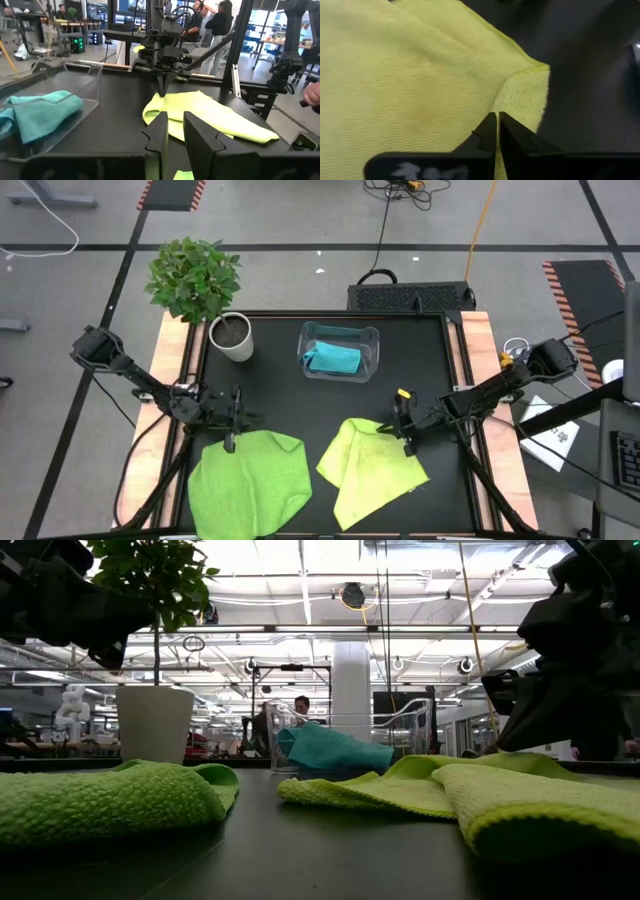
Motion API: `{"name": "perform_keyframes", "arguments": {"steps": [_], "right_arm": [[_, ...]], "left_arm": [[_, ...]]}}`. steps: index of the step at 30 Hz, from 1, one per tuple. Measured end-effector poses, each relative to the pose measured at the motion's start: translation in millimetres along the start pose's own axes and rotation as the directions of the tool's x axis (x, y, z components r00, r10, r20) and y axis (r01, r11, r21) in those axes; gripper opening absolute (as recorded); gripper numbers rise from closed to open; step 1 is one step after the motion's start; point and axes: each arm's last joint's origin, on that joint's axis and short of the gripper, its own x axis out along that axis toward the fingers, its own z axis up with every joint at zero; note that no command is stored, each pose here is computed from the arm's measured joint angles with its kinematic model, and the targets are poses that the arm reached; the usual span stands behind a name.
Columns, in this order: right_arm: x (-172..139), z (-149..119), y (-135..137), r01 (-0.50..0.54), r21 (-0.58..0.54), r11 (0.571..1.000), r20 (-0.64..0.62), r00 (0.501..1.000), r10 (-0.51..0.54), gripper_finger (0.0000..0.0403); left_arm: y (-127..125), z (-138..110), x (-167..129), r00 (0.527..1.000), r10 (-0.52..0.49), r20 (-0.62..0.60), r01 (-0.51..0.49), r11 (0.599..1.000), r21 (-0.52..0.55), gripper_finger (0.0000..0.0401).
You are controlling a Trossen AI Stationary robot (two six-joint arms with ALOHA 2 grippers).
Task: Fold microfiber towels
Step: Fold the light green towel
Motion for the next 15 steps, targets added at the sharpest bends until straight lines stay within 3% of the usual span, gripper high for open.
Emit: {"name": "perform_keyframes", "arguments": {"steps": [4, 9, 15], "right_arm": [[0, 2, 1, -0.014, 0.012, 1.000, 0.014, 1.000, 0.014, 0.0015], [1, 9, 6, -0.041, -0.048, 0.998, -0.004, 0.999, 0.041, 0.0020], [2, 16, 6, -0.046, -0.120, 0.992, -0.165, 0.986, 0.026, 0.0079]], "left_arm": [[0, 0, 0, 1.000, -0.012, -0.002, 0.012, 1.000, -0.003, 0.0063], [-1, 0, 0, 1.000, -0.028, -0.004, 0.028, 1.000, -0.003, 0.0063], [-1, 0, 0, 1.000, -0.028, -0.005, 0.028, 1.000, -0.002, 0.0063]]}}
